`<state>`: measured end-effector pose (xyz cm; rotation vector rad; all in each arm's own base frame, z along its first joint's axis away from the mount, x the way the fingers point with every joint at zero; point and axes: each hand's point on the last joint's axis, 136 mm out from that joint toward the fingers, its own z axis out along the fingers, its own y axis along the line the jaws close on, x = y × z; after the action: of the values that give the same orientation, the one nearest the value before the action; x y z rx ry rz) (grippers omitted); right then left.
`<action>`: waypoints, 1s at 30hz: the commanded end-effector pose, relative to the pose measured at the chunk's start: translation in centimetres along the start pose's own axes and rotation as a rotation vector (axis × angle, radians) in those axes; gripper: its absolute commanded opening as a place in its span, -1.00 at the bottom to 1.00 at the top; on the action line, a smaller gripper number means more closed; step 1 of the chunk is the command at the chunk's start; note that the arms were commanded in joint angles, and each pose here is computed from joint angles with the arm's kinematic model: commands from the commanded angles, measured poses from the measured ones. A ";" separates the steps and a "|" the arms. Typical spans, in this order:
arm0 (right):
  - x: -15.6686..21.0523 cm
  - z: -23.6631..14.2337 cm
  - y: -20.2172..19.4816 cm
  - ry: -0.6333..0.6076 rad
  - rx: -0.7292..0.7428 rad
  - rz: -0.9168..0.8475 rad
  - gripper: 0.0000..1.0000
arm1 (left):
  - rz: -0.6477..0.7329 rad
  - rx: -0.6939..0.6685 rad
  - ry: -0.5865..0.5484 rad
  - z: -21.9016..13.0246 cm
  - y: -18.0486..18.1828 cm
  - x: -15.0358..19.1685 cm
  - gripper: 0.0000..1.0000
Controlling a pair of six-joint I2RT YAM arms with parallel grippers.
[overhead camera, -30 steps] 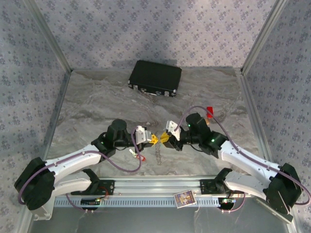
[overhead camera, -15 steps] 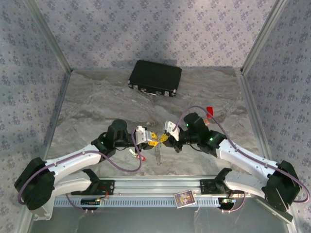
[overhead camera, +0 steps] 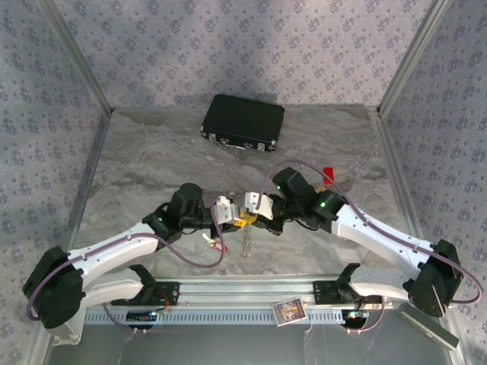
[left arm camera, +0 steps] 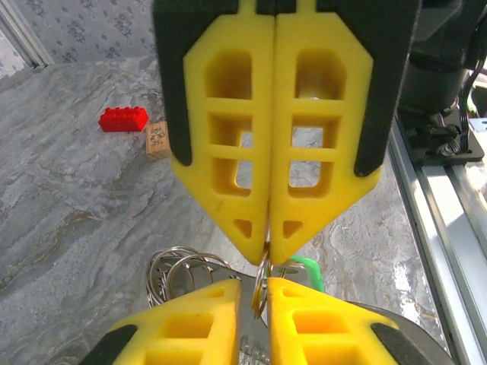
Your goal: Put the keys on the keyring
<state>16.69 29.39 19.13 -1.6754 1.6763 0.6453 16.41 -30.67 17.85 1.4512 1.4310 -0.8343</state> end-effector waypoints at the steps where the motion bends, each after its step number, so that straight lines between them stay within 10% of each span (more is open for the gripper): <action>1: -0.6 -0.4 0.3 0.007 -0.017 -0.044 -1.00 | 0.030 0.018 -0.044 0.0 0.0 -1.9 -0.89; 10: -1.1 -1.4 -0.4 -0.225 0.038 0.095 -0.41 | -0.009 0.004 -0.134 -0.2 -0.2 -2.4 -1.00; 23: -0.1 -0.8 -0.6 -0.291 0.050 0.168 -0.45 | -0.024 0.010 -0.200 0.4 -0.4 -2.6 -1.00; 30: -0.2 -0.8 -0.6 -0.296 0.038 0.169 -0.92 | -0.021 0.011 -0.203 0.3 -0.5 -2.6 -1.00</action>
<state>17.38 28.78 19.73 -1.3506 1.6215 0.8586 16.44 -31.55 18.32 1.3229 1.3837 -0.9374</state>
